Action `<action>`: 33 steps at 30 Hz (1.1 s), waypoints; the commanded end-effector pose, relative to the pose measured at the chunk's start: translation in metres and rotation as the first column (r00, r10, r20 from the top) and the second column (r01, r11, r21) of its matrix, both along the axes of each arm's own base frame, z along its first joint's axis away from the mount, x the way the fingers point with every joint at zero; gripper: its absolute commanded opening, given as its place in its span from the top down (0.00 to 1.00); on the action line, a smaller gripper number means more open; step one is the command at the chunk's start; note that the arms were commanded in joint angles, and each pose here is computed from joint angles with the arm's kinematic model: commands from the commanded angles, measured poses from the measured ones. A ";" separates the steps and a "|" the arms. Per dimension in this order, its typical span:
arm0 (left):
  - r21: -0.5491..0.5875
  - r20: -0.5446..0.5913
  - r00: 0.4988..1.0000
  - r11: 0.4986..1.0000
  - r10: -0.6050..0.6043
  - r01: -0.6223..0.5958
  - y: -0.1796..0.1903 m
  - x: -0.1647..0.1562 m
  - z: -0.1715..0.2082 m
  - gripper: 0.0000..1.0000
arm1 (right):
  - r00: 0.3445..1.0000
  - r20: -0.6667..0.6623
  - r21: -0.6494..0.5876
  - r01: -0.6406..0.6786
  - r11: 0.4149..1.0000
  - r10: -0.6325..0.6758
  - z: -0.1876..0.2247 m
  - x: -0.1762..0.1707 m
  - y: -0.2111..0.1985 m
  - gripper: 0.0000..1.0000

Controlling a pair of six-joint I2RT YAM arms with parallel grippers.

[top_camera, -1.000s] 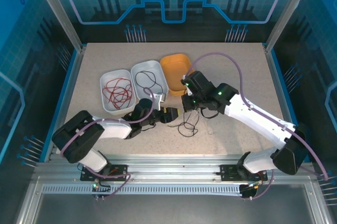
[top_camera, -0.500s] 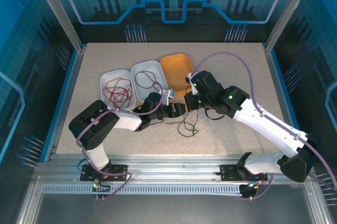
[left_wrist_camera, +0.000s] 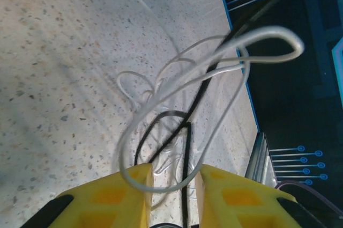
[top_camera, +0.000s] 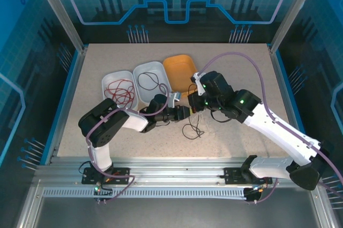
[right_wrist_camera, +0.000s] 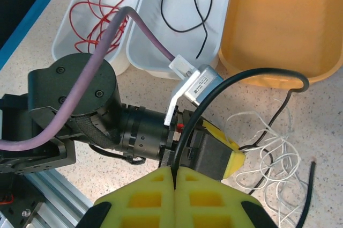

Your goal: Untangle the cables

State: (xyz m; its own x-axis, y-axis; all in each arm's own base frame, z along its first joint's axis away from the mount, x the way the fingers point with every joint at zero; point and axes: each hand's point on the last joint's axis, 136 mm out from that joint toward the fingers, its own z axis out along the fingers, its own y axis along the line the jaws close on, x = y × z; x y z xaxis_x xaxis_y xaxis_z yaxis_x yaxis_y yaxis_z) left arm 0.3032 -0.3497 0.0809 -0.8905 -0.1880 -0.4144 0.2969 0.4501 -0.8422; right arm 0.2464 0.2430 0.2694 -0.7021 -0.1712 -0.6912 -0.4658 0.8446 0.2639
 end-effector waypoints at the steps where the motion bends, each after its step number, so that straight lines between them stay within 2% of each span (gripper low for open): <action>1: -0.037 0.020 0.999 0.999 -0.032 0.033 -0.010 -0.001 0.009 0.76 | 0.996 0.088 0.035 -0.017 0.999 0.014 0.035 -0.001 -0.003 1.00; 12: -0.025 0.012 1.000 0.999 -0.022 0.023 -0.006 -0.003 0.005 0.77 | 0.978 0.209 0.022 0.003 1.000 -0.007 0.086 -0.003 -0.023 1.00; 23: -0.027 0.067 0.998 1.000 0.005 -0.004 0.005 -0.007 0.024 0.63 | 0.951 0.308 0.018 0.014 1.000 -0.019 0.123 0.001 -0.030 1.00; 31: -0.005 0.128 0.991 0.999 0.042 -0.042 0.023 -0.016 0.044 0.41 | 0.932 0.363 0.015 -0.009 1.000 0.003 0.144 0.008 -0.023 1.00; 33: 0.008 0.142 0.988 0.998 0.064 -0.065 0.031 -0.018 0.050 0.31 | 0.932 0.362 0.018 -0.024 1.000 0.016 0.145 0.011 -0.017 1.00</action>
